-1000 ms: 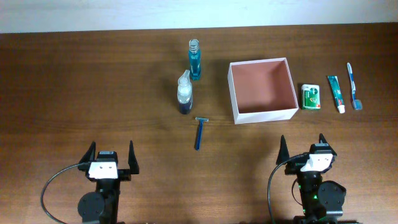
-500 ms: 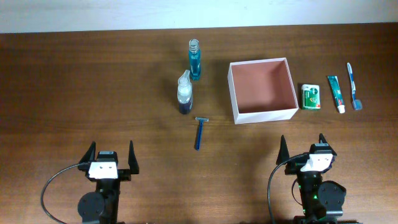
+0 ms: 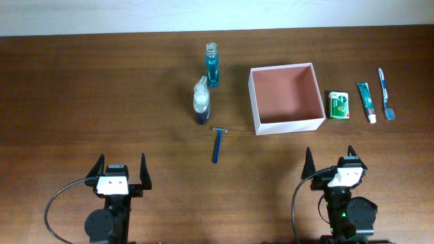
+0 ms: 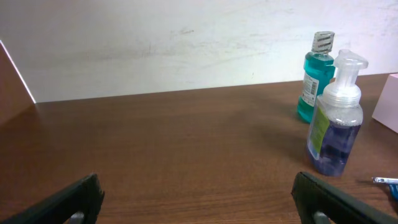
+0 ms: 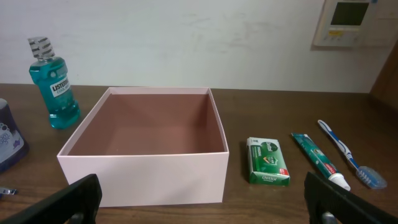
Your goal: Pack container
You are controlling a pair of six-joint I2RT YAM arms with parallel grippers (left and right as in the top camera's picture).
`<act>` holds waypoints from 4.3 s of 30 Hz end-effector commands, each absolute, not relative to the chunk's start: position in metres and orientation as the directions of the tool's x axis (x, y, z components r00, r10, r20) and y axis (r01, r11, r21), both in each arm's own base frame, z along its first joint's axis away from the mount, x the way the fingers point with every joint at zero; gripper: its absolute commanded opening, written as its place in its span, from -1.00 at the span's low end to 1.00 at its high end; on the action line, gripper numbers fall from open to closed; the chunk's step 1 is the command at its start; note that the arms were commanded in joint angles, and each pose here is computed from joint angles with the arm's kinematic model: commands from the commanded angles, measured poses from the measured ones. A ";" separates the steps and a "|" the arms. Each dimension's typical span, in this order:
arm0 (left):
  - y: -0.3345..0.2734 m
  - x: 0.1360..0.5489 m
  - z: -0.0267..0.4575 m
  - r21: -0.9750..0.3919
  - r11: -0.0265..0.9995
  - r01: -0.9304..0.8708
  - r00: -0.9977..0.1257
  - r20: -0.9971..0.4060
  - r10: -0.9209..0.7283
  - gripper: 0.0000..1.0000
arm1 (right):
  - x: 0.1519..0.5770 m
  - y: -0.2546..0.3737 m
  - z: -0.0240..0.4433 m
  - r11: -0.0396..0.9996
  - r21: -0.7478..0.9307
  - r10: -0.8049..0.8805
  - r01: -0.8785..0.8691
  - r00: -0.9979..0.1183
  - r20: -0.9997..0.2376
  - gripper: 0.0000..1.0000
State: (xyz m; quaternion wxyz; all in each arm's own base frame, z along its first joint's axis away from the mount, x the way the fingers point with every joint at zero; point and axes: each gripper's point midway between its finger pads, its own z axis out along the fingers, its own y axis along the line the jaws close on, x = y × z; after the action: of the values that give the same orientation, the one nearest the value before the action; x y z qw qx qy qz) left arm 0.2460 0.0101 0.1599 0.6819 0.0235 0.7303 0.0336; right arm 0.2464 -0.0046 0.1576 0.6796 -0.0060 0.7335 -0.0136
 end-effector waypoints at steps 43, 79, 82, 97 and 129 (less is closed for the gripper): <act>-0.111 0.246 0.454 0.047 0.700 0.713 0.034 -0.999 0.032 0.99 | 0.246 -0.006 0.156 0.999 -0.028 -0.027 0.019 -0.078 -0.997 0.98; -0.186 0.371 0.277 -0.055 0.914 0.402 -0.804 -0.500 0.323 0.99 | 0.246 -0.006 0.156 0.999 -0.028 -0.027 0.019 -0.078 -0.997 0.98; -0.177 0.386 0.276 -0.064 0.938 0.340 -0.815 -0.517 0.260 0.99 | 0.246 -0.006 0.156 0.999 -0.028 -0.027 0.019 -0.078 -0.997 0.98; -0.182 0.432 0.220 -0.114 0.941 0.318 -0.861 -0.451 0.236 0.99 | 0.246 -0.006 0.156 0.999 -0.028 -0.027 0.019 -0.078 -0.997 0.98; -0.180 0.444 0.129 -0.083 0.977 0.198 -0.950 -0.261 0.170 0.84 | 0.246 -0.006 0.156 0.999 -0.028 -0.027 0.019 -0.078 -0.997 0.98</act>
State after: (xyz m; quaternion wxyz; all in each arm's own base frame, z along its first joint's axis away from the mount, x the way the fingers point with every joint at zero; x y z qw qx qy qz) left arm 0.4448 -0.1803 0.1313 0.1310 0.0945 0.9851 -0.0597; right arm 0.2462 -0.0053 0.1581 0.6804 -0.0050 0.7327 -0.0155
